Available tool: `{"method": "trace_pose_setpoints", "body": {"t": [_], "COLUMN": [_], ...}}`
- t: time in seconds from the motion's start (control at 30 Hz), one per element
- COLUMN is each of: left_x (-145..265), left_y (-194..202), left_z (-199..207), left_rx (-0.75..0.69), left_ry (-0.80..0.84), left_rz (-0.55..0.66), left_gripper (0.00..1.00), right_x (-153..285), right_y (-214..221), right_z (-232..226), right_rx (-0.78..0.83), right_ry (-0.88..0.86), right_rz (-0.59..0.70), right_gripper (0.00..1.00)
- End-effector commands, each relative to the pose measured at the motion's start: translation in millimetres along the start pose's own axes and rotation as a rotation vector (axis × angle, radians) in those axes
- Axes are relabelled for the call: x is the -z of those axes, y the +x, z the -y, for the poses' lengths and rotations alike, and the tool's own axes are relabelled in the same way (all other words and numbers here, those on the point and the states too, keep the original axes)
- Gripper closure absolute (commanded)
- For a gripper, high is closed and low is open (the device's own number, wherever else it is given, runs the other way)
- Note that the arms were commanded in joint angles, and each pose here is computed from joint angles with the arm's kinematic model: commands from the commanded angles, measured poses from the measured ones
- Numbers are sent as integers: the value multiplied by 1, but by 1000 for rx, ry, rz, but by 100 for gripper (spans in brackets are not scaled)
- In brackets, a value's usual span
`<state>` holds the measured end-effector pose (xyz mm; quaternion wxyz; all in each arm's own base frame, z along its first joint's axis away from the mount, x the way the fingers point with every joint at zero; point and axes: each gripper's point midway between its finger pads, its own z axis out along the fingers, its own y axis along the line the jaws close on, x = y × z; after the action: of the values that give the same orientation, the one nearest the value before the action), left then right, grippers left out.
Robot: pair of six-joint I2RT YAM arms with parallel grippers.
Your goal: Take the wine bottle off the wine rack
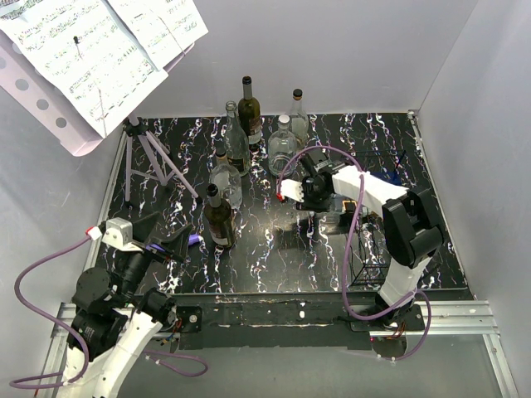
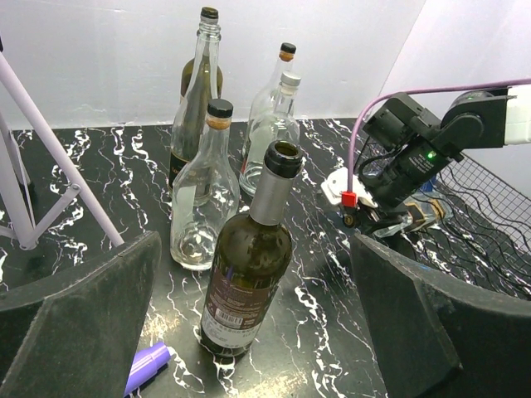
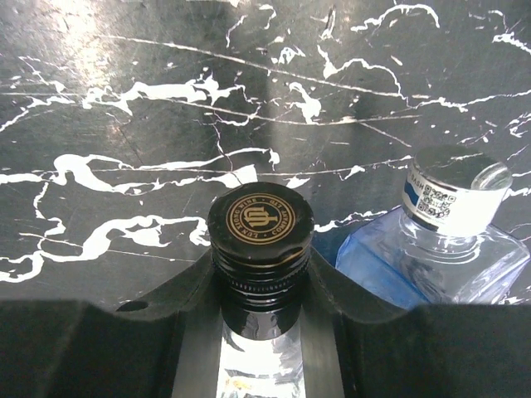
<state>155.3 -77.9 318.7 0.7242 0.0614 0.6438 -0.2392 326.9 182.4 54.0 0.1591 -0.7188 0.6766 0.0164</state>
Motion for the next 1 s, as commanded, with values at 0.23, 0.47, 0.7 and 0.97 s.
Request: {"method": "trace_pose_setpoints", "body": {"t": [0.23, 0.47, 0.7, 0.97], "left_x": [-3, -4, -5, -4], "left_y": [-2, 0, 1, 0], "left_z": [3, 3, 3, 3], "left_rx": [-5, -6, -6, -6], "left_ry": [10, 14, 15, 14], "left_rz": [-13, -19, -22, -17], "left_gripper": [2, 2, 2, 2], "right_x": [11, 19, 29, 35], "right_y": [-26, -36, -51, -69], "right_z": [7, 8, 11, 5], "right_rx": [-1, 5, 19, 48], "right_ry": [17, 31, 49, 35], "right_rz": [-3, 18, 63, 67], "right_gripper": [99, 99, 99, 99]}}
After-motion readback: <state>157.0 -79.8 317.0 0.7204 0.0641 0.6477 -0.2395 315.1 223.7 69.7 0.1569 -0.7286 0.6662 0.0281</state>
